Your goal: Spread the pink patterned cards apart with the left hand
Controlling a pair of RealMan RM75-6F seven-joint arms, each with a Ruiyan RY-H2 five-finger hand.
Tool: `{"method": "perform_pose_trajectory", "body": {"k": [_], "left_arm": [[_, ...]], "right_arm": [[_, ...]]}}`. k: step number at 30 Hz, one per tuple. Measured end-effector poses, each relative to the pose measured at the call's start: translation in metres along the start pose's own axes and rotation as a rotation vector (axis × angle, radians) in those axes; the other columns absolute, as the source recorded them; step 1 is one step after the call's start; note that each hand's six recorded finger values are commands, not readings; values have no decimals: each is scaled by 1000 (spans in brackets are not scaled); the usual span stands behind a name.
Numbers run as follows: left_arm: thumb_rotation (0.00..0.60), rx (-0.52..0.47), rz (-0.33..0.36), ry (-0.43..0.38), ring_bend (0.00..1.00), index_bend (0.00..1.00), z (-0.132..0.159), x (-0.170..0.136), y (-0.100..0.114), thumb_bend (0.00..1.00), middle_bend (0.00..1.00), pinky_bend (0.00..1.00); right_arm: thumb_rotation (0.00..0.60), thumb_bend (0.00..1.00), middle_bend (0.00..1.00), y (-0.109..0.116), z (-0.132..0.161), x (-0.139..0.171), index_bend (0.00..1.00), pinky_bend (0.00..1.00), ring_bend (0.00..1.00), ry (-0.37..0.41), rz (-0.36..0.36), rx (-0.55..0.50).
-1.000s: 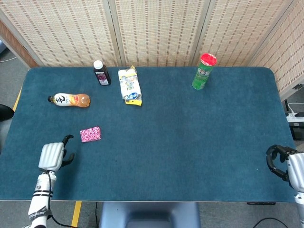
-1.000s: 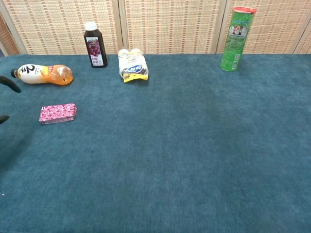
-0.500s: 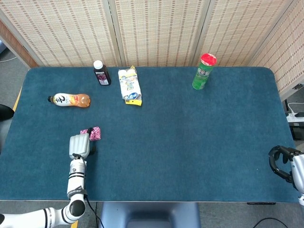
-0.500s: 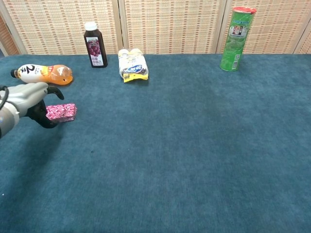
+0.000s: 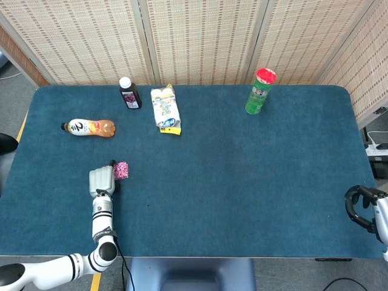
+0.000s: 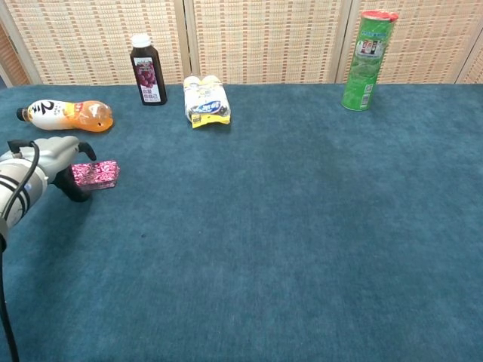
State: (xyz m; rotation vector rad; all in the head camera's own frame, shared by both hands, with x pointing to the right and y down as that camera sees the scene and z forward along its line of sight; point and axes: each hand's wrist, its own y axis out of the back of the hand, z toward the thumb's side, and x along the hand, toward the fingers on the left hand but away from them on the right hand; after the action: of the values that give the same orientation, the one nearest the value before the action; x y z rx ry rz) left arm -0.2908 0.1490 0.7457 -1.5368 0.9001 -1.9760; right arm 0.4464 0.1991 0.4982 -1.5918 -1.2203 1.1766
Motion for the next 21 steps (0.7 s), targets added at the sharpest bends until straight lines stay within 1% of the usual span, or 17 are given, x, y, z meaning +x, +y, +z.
{"method": "perform_pose_trajectory", "body": {"k": [8,14,21], "left_arm": [[600,5,-13,13,1000,189,1,7,0,348,1000,1000],[600,7,-17,15,1000,236,5,11,4,347,1000,1000],[600,14,-18,18,1000,256,5,13,7,346,1000,1000]], "right_arm": [[600,527,655,0,0,0,753,989,695,0,1,0],[600,526,654,-1,0,0,753,989,695,0,9,1],[600,527,655,-2,0,0,753,989,695,0,15,2]]}}
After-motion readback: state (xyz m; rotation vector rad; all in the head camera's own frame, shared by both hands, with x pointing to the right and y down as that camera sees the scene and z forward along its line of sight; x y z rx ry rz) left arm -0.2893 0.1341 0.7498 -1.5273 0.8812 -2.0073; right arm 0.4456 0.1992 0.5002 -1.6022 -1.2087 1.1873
